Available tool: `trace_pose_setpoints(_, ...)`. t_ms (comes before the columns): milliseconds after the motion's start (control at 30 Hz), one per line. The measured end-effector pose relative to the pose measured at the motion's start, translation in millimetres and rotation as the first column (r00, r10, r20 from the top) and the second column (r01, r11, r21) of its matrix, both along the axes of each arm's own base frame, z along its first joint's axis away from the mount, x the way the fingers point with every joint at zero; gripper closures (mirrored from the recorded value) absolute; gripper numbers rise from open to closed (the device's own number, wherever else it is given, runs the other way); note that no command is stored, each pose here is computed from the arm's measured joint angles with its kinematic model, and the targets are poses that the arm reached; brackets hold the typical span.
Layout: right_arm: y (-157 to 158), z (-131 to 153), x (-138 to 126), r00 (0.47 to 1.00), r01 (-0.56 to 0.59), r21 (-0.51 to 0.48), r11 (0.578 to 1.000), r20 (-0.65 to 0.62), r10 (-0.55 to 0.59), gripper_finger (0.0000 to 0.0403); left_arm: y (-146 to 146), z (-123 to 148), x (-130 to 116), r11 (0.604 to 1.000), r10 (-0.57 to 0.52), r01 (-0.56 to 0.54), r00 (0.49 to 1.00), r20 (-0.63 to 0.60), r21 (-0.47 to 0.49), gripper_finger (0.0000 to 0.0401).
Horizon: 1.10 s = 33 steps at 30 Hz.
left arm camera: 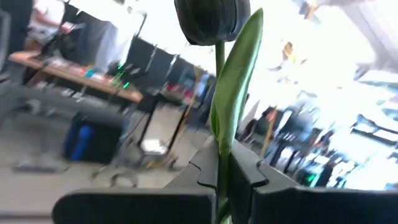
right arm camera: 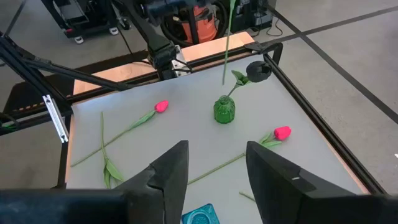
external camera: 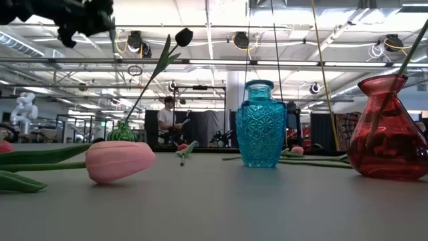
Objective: Sort flowers into vase by color
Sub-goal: Put the left black tulip into the green vase
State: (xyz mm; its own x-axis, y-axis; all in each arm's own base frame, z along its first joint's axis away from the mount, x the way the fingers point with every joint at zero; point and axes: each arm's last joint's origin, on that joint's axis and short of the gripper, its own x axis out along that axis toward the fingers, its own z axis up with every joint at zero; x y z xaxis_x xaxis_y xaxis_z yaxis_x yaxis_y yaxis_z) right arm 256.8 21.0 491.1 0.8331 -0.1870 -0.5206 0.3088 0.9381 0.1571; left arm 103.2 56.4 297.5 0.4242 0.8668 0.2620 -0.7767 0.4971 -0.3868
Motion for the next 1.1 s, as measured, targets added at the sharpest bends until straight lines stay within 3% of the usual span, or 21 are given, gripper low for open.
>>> trace_pose_setpoints(333, 1, -4, 6, 1.000, 0.002, -0.003, 1.000, -0.016, -0.002, 0.0250, 4, -5, 15, 0.995, -0.090, 0.093, 0.992, -0.085, 0.032, 0.0390)
trace_pose_setpoints(633, 1, -4, 6, 1.000, -0.002, -0.011, 1.000, -0.021, 0.002, 0.0250, 10, -18, 34, 0.990, -0.138, 0.137, 0.977, -0.165, -0.018, 0.0390)
trace_pose_setpoints(1100, 1, -4, 6, 1.000, -0.003, -0.011, 1.000, -0.022, 0.003, 0.0250, 12, -24, 43, 0.991, -0.133, 0.132, 0.962, -0.238, -0.022, 0.0390)
